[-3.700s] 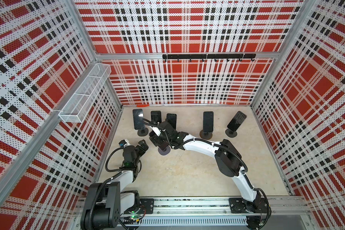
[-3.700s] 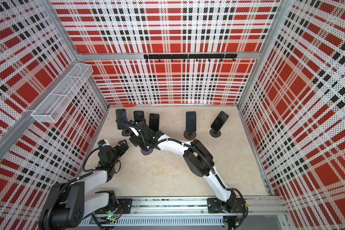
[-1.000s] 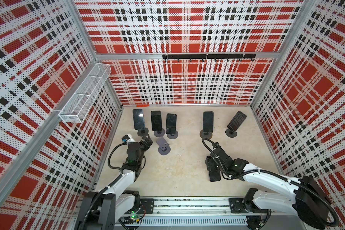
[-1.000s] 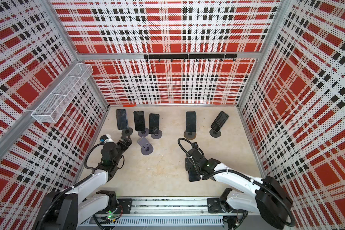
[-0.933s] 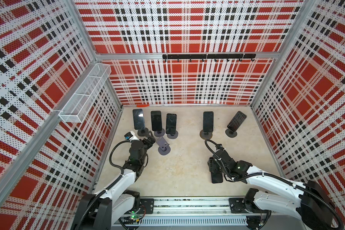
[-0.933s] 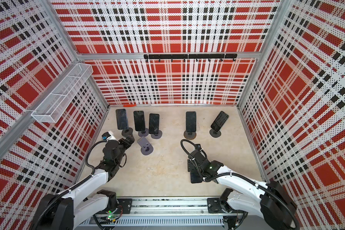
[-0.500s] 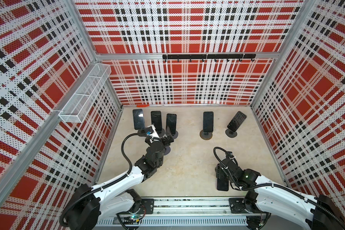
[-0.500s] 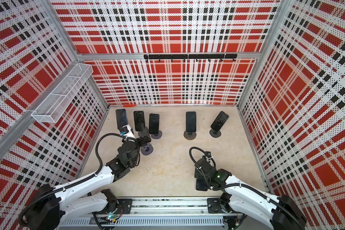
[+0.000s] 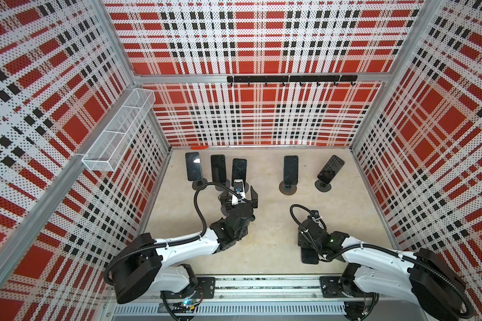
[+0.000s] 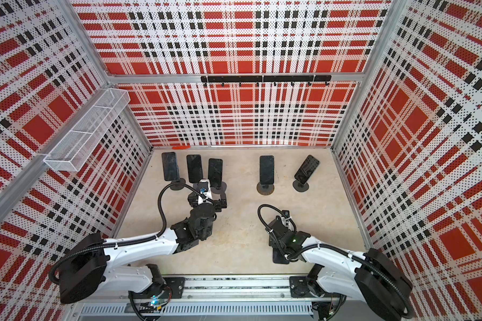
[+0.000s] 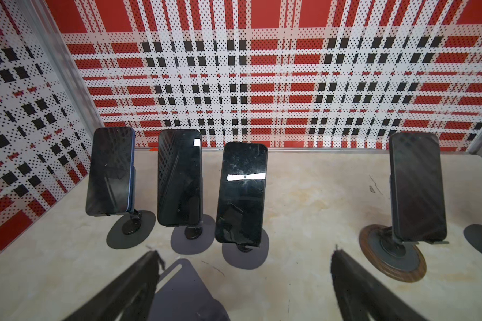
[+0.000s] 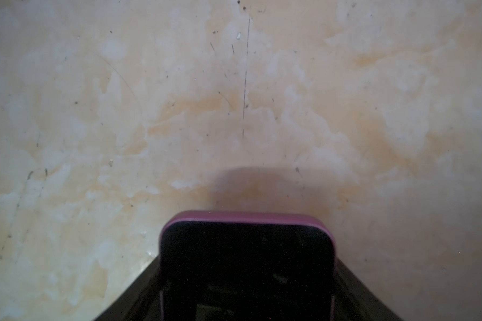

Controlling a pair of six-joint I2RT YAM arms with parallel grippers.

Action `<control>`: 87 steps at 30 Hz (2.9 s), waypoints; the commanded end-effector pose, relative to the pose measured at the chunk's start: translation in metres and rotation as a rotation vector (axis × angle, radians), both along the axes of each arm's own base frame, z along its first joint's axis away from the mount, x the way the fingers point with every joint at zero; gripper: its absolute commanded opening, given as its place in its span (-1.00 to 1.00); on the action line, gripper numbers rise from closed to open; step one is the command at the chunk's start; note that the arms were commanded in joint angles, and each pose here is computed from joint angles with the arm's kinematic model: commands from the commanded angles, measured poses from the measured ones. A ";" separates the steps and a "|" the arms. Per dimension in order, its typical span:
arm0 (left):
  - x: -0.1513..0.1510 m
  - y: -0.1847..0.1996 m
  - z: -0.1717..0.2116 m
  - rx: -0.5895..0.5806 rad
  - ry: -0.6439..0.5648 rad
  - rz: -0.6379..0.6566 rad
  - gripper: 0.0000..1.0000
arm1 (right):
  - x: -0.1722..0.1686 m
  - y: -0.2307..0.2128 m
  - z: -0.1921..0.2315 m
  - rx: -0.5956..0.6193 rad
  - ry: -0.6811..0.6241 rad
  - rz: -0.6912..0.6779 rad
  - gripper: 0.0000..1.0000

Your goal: Remove the phone from the phone stand

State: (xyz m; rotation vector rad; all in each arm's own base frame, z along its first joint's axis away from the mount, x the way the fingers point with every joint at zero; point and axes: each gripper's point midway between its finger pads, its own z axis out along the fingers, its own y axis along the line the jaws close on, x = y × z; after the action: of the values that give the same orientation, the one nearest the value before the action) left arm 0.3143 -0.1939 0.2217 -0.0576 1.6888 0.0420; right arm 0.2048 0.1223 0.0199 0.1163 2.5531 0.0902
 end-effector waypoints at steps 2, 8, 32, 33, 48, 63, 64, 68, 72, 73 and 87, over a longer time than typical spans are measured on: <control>-0.004 0.017 0.008 -0.016 -0.042 0.099 0.96 | 0.011 0.007 0.002 0.004 -0.040 -0.013 0.43; -0.009 0.024 0.010 -0.055 -0.062 0.093 0.96 | 0.014 0.007 -0.001 0.006 -0.058 -0.015 0.52; -0.018 0.043 0.015 -0.193 -0.101 0.037 0.96 | 0.020 0.007 0.007 0.036 -0.129 -0.029 0.64; -0.018 0.044 0.016 -0.197 -0.103 0.036 0.96 | 0.022 0.006 0.009 0.031 -0.135 -0.031 0.65; 0.014 0.041 -0.017 -0.256 0.002 -0.063 0.96 | 0.101 0.022 0.130 0.076 -0.458 -0.033 0.81; 0.001 0.060 -0.006 -0.213 -0.051 -0.002 0.96 | 0.211 0.052 0.210 0.038 -0.512 0.091 1.00; 0.001 0.062 -0.005 -0.214 -0.055 0.007 0.96 | 0.218 0.054 0.211 0.037 -0.506 0.096 1.00; 0.000 0.063 -0.006 -0.228 -0.055 0.002 0.96 | 0.247 0.058 0.210 0.039 -0.486 0.111 1.00; 0.001 0.062 -0.011 -0.230 -0.043 -0.002 0.96 | 0.267 0.057 0.208 0.033 -0.484 0.101 1.00; 0.002 0.060 -0.013 -0.228 -0.039 -0.006 0.96 | 0.271 0.057 0.206 0.035 -0.482 0.103 1.00; 0.004 0.052 -0.017 -0.232 -0.022 -0.019 0.96 | 0.313 0.038 0.188 -0.132 -0.407 0.014 1.00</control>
State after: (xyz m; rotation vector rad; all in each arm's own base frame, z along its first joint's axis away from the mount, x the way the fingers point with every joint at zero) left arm 0.3183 -0.1400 0.2007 -0.2018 1.6783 -0.1585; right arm 0.5143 0.1710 0.2155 0.0062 2.1176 0.0384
